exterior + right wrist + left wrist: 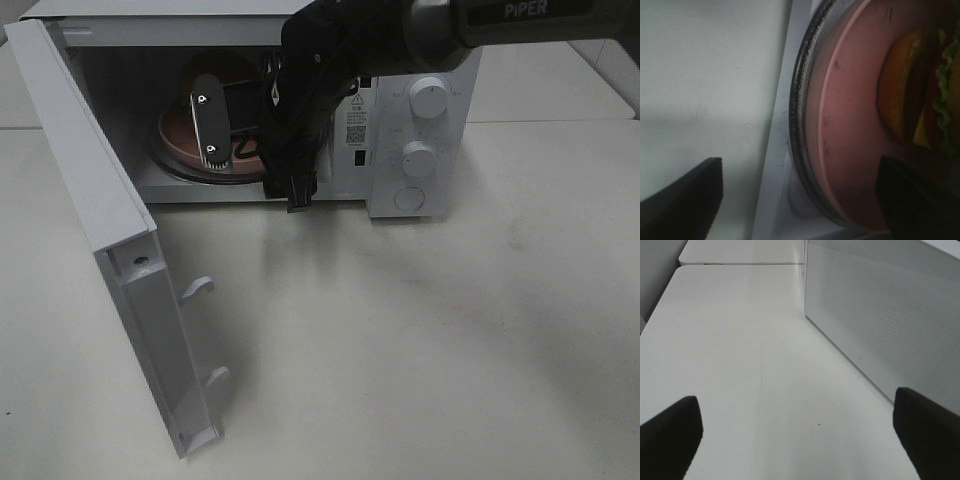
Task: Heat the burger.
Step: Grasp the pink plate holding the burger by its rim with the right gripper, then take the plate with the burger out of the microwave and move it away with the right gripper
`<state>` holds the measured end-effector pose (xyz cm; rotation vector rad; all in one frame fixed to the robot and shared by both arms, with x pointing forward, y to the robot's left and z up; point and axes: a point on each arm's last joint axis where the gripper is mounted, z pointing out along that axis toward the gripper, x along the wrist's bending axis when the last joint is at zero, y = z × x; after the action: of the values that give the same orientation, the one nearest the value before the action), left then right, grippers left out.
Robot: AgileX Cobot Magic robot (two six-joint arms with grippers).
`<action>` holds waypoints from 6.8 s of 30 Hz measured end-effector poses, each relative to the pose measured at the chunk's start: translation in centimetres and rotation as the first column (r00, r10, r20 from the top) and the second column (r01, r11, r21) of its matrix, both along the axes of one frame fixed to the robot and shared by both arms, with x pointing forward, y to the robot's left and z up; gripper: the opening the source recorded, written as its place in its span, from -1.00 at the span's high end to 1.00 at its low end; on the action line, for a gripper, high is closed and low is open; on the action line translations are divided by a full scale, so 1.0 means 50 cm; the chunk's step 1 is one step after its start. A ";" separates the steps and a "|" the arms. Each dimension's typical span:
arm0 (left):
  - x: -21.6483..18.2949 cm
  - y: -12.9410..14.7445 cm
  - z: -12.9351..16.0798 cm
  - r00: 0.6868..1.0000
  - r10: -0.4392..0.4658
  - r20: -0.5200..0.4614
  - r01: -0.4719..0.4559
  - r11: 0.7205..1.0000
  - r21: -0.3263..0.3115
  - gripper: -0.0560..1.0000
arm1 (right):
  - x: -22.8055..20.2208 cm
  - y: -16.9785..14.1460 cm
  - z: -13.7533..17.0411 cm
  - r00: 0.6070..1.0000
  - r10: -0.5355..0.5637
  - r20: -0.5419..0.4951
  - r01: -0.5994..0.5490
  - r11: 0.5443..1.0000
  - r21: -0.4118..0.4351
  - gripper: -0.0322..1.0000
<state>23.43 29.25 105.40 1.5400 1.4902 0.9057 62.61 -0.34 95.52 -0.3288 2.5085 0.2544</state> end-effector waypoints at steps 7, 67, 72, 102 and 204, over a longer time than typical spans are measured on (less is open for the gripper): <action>0.000 0.000 0.000 1.000 0.000 0.000 0.000 1.000 0.000 -0.95 | 0.034 0.026 -0.036 0.999 -0.043 -0.007 0.043 0.999 0.022 -0.60; 0.000 0.000 0.000 1.000 0.000 0.000 0.000 1.000 0.000 -0.95 | 0.064 0.032 -0.063 0.999 0.033 -0.022 -0.035 0.995 -0.097 0.72; 0.000 0.000 0.000 1.000 0.000 0.000 0.000 1.000 0.000 -0.95 | 0.054 0.025 -0.054 0.999 0.039 -0.027 -0.041 0.994 -0.104 0.73; 0.000 0.000 0.000 1.000 0.000 0.000 0.000 1.000 0.000 -0.95 | -0.030 -0.015 -0.049 0.974 0.225 0.041 -0.220 0.971 -0.098 0.73; 0.000 0.000 0.000 1.000 0.000 0.000 0.000 1.000 0.000 -0.95 | -0.506 -0.401 0.085 0.971 0.216 0.105 -0.210 0.975 -0.068 0.73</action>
<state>23.43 29.25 105.40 1.5400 1.4902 0.9057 37.31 -20.37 99.78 -0.6206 2.3734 0.2437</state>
